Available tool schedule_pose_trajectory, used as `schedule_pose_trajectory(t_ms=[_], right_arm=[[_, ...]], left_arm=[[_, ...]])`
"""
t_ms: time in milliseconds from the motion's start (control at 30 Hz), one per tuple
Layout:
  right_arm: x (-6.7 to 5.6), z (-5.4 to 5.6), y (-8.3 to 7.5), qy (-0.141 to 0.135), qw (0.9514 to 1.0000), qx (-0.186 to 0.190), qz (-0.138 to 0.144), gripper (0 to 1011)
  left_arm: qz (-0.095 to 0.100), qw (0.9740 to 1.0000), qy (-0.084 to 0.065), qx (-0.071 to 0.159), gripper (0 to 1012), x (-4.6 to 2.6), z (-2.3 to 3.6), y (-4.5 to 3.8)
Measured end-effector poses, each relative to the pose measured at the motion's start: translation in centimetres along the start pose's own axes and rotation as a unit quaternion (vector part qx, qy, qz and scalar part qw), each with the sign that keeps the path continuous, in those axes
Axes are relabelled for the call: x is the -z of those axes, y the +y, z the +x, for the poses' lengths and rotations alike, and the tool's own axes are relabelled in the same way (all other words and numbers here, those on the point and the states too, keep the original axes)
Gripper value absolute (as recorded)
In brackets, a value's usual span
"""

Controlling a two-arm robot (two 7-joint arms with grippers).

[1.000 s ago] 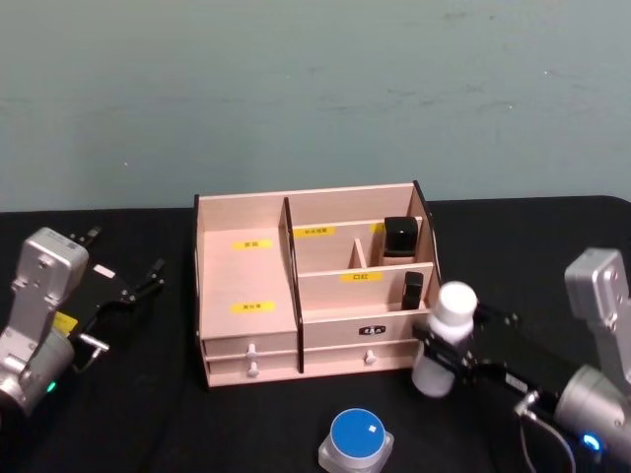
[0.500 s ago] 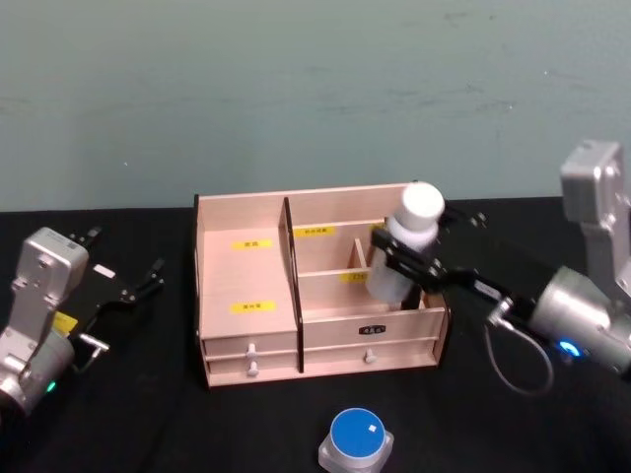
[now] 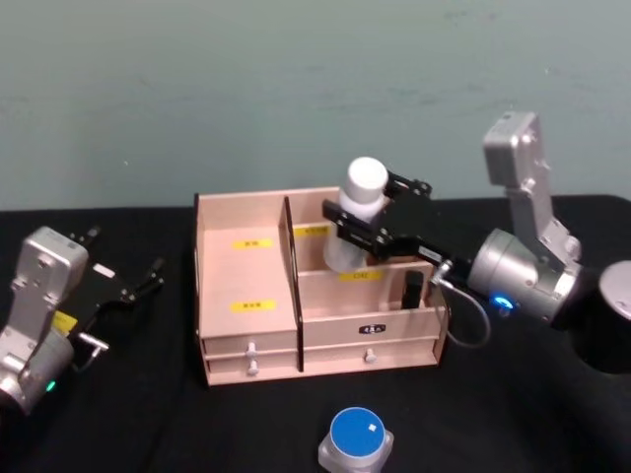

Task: Pick up the facial cleanser and watermelon frost from the table and place them into the tiered storage box.

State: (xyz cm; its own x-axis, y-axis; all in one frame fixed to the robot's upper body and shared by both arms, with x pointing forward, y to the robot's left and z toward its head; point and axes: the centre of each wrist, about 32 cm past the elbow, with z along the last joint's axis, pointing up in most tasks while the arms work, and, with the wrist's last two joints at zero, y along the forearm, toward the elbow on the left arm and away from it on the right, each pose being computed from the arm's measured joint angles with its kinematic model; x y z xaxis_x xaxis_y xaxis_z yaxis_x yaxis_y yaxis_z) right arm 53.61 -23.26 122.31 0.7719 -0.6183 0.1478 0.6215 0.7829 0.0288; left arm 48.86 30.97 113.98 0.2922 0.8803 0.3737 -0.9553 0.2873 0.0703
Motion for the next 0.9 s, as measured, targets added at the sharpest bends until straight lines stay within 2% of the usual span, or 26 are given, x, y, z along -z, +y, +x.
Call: schedule_pose_trajectory(t_ms=[233, 900], right_arm=[[0.9, 0.8, 1.5, -0.002, 1.0000, -0.001, -0.007, 601], [2.6, 1.8, 3.2, -0.015, 0.9998, -0.004, -0.012, 601]], left_arm=[[0.000, 1.0000, 0.000, 0.000, 1010, 0.00, 0.00, 0.00], [0.000, 1.0000, 0.000, 0.000, 1010, 0.00, 0.00, 0.00]])
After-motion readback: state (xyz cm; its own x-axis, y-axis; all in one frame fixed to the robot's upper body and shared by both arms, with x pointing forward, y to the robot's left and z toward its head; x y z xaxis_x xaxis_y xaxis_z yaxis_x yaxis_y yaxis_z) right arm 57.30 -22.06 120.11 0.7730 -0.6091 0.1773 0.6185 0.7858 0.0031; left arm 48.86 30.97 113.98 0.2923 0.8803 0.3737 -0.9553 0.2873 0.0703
